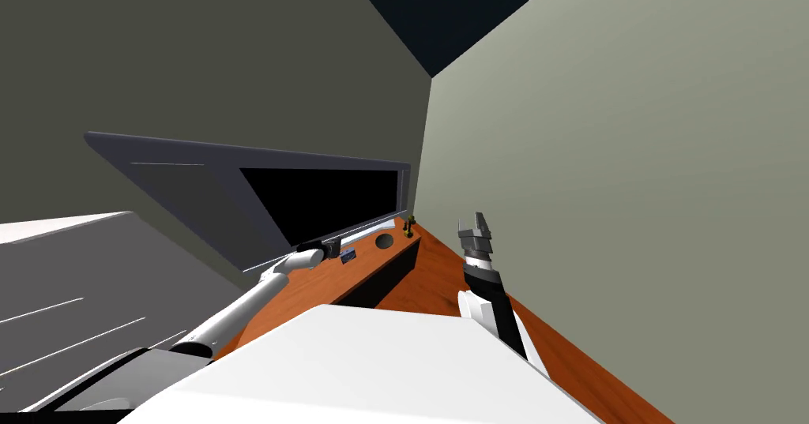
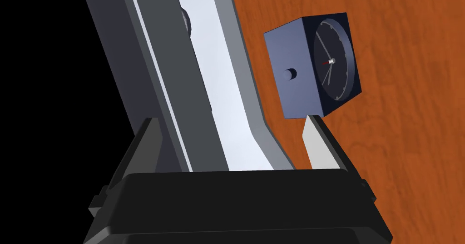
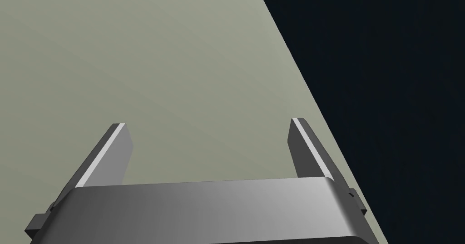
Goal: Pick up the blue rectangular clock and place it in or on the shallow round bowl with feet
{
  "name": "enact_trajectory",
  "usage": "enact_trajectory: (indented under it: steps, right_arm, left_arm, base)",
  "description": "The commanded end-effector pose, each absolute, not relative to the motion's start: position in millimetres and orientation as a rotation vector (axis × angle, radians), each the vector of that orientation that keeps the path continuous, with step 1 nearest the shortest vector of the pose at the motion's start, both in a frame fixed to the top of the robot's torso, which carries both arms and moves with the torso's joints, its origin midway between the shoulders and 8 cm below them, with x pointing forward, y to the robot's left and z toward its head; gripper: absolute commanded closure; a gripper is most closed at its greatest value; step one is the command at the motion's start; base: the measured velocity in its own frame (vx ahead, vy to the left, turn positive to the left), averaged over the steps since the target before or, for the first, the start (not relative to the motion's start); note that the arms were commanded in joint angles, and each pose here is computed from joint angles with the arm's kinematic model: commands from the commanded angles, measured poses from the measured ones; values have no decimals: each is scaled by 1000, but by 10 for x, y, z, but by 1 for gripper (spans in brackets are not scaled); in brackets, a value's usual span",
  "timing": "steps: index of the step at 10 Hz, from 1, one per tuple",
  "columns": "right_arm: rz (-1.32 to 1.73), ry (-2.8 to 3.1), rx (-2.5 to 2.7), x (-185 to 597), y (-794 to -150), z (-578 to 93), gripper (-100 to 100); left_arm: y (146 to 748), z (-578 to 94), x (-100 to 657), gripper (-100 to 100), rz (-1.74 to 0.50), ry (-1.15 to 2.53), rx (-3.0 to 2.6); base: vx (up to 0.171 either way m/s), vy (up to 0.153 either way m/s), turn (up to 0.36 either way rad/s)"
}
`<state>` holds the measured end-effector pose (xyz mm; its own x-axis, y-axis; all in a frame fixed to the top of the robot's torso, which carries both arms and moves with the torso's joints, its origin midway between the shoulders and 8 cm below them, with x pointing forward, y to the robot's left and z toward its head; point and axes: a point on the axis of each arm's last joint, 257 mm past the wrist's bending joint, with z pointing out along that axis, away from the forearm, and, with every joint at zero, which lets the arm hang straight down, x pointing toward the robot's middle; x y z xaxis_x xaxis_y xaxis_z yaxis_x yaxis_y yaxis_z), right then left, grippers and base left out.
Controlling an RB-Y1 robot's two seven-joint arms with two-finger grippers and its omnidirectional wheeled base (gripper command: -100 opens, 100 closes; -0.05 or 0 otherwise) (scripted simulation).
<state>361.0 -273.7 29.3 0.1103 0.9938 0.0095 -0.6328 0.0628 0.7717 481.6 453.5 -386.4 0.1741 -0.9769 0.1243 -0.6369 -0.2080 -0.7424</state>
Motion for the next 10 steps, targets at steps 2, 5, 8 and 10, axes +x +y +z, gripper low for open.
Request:
enact_trajectory:
  steps: [2,5,8,10]
  right_arm:
    - [1362,633,722,3610,-2737,293,0]
    - [1362,634,722,3610,-2737,293,0]
    - [1362,634,722,3610,-2738,293,0]
    - [1362,634,722,3610,-2737,293,0]
  left_arm:
    - [4746,-4046,4690,-100,-753,1499,-2028]
    - [5057,-4253,4452,-100,-652,1442,-2202]
    - [5199,-4401,4237,-100,-576,1414,-2312]
    - [5339,-4515,4034,-100,-508,1370,-2408]
  base:
    - [9,1,-220]
    - [16,4,-207]
    - [12,3,-122]
    - [19,6,-206]
